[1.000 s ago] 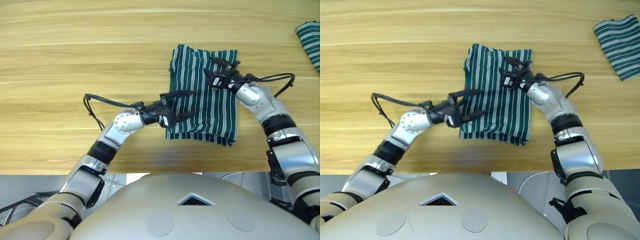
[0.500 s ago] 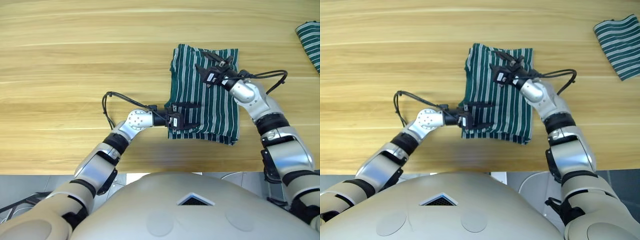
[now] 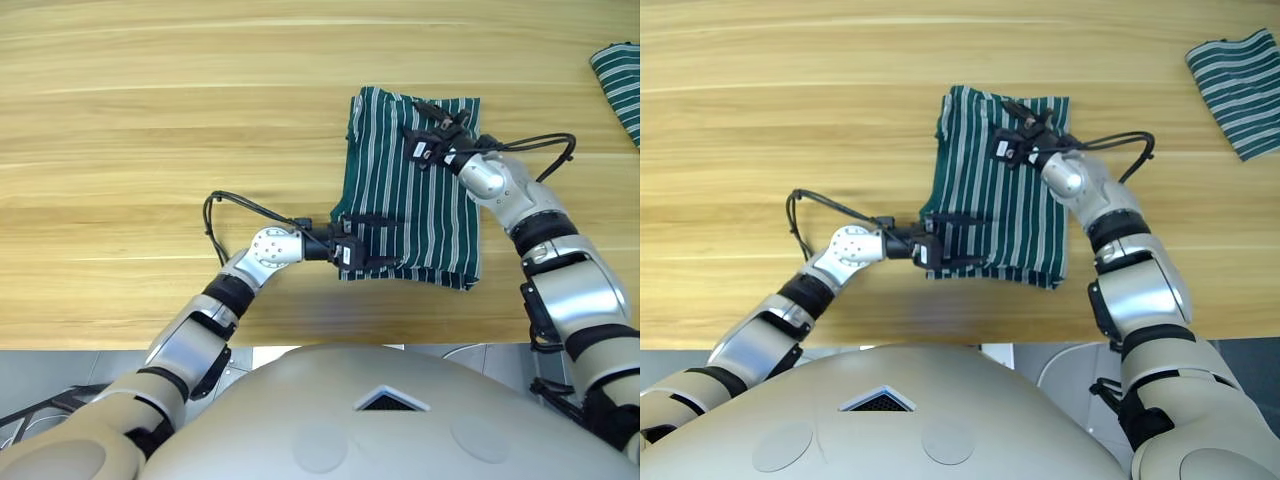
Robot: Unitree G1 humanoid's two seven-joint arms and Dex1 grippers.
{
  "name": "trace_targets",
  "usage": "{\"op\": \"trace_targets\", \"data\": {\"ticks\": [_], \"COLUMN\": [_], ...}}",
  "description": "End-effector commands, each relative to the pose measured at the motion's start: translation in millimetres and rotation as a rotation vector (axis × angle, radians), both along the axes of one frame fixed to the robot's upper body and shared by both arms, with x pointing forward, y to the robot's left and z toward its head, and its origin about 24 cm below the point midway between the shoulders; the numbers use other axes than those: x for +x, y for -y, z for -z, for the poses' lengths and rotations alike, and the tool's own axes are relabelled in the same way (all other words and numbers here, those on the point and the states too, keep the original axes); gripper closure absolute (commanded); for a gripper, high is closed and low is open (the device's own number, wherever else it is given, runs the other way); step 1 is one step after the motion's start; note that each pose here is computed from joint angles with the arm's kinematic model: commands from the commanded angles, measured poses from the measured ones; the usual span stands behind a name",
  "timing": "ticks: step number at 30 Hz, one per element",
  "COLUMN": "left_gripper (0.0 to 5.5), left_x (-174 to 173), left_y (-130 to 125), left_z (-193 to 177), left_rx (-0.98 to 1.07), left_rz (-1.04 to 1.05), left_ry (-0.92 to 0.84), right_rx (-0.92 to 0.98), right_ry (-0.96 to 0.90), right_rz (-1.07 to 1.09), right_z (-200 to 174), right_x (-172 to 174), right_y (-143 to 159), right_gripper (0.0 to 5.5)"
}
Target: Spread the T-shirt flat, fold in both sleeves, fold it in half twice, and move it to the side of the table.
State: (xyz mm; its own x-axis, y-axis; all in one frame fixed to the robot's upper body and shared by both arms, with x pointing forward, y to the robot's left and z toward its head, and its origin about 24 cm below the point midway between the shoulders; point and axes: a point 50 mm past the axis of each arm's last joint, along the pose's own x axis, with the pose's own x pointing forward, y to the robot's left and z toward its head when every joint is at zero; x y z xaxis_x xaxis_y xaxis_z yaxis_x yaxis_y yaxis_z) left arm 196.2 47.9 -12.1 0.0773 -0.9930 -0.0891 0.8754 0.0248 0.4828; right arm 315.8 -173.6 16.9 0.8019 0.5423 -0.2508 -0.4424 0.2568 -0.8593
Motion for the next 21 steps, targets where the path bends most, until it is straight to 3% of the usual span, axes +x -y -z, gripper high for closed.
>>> {"op": "trace_targets", "data": {"ticks": [1,6,11,15,21], "left_gripper": [2.44,2.44,2.44,2.44,2.44], "left_x": [7.3,13.9,8.9,21.2,41.0], "left_y": [-5.2,5.2,-13.3,-42.4,-75.7], "left_z": [-6.2,-45.3,-78.3,-101.4,-116.1], "left_rx": [-0.062,-0.274,-0.361,-0.403,-0.431], "left_rz": [-0.117,-0.219,-0.284,-0.46,-0.702], "left_ry": [0.047,0.189,0.302,0.374,0.451], "right_rx": [0.096,0.068,-0.157,-0.29,-0.479], "right_ry": [0.107,0.096,-0.147,-0.175,-0.048], "right_rz": [-0.084,-0.206,-0.162,-0.199,-0.387], "right_z": [-31.1,-64.7,-34.4,-21.0,-13.1], "right_x": [-16.7,-82.9,-124.4,-119.4,-70.8], "right_y": [3.5,24.7,57.4,50.4,18.6], "right_gripper": [3.33,3.33,3.33,3.33,3.33]}}
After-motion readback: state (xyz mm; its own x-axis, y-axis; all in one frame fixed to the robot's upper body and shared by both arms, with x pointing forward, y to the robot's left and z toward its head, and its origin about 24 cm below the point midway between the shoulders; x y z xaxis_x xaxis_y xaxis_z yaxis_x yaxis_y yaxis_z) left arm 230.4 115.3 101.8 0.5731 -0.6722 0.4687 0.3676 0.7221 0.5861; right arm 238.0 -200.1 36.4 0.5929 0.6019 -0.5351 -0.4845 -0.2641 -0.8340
